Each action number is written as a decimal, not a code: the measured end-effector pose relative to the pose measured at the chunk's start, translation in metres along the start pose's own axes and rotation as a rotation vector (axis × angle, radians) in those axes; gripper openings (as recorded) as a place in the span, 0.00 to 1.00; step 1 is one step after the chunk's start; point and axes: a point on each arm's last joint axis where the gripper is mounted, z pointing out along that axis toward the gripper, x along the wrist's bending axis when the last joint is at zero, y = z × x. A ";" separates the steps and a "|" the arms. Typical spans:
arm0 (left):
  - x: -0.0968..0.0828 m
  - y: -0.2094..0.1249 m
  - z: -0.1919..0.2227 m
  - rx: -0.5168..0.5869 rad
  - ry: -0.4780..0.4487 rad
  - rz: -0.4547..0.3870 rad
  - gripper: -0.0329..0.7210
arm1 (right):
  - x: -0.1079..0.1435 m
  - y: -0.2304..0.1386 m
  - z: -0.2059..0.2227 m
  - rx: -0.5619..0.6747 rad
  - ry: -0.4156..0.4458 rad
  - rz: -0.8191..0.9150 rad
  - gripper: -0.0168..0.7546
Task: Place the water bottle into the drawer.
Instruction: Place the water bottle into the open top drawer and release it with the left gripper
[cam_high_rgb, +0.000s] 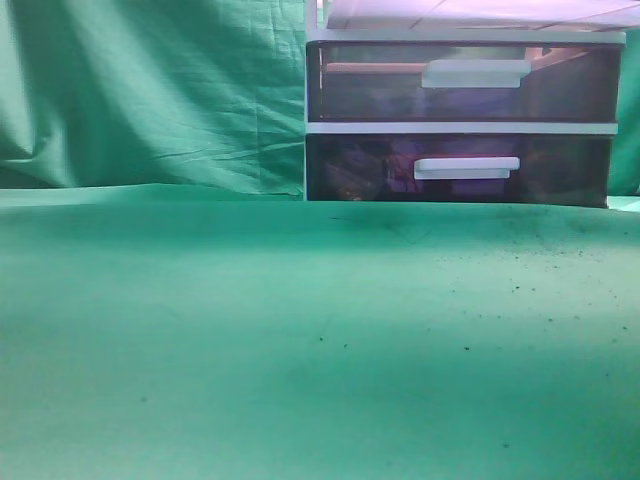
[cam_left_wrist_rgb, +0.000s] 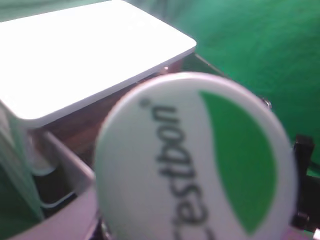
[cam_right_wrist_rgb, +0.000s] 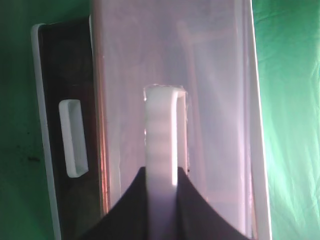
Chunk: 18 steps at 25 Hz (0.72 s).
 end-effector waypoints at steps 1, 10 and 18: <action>-0.002 0.001 0.012 0.003 -0.012 0.009 0.42 | 0.000 0.000 0.000 0.000 0.000 0.000 0.13; 0.010 -0.012 0.096 0.065 -0.003 0.078 0.42 | 0.001 0.000 0.000 0.001 0.004 0.000 0.13; 0.024 -0.041 0.131 0.172 0.035 0.129 0.61 | 0.001 0.000 0.000 0.001 0.005 0.000 0.13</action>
